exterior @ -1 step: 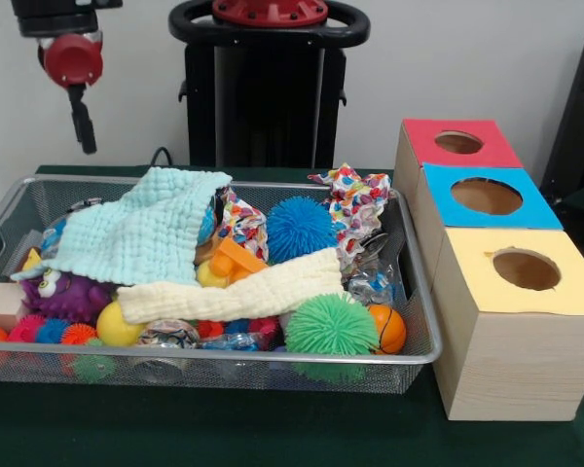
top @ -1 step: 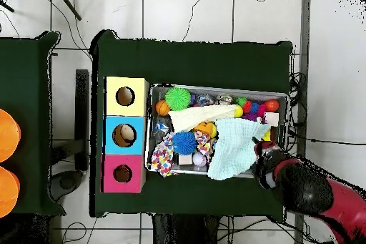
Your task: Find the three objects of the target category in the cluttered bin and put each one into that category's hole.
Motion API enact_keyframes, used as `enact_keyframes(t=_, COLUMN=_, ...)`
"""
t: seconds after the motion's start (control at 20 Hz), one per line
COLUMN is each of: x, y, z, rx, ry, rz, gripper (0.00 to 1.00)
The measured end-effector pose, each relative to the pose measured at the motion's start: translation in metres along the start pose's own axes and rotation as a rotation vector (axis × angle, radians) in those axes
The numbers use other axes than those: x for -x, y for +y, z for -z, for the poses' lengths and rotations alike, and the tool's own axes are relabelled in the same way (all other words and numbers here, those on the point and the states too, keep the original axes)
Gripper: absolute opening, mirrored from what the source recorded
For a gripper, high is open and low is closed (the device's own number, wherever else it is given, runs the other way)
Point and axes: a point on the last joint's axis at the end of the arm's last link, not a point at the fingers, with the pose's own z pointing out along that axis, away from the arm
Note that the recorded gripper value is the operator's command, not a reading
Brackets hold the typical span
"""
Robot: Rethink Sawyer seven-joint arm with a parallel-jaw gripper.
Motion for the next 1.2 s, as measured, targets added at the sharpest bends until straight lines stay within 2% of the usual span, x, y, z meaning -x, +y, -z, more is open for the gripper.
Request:
enact_keyframes(t=0.15, x=-0.012, y=-0.010, z=0.014, rx=-0.014, ry=-0.005, rz=0.024, gripper=1.00)
enact_keyframes(t=0.2, x=-0.022, y=-0.012, z=0.021, rx=-0.024, ry=-0.007, rz=0.039, gripper=1.00)
enact_keyframes(t=0.4, x=-0.040, y=-0.012, z=0.028, rx=-0.039, ry=-0.008, rz=0.074, gripper=1.00)
enact_keyframes(t=0.85, x=-0.070, y=-0.010, z=0.019, rx=-0.062, ry=0.018, rz=0.172, gripper=1.00)
enact_keyframes(t=1.2, x=-0.096, y=-0.021, z=0.016, rx=-0.089, ry=0.031, rz=0.242, gripper=1.00)
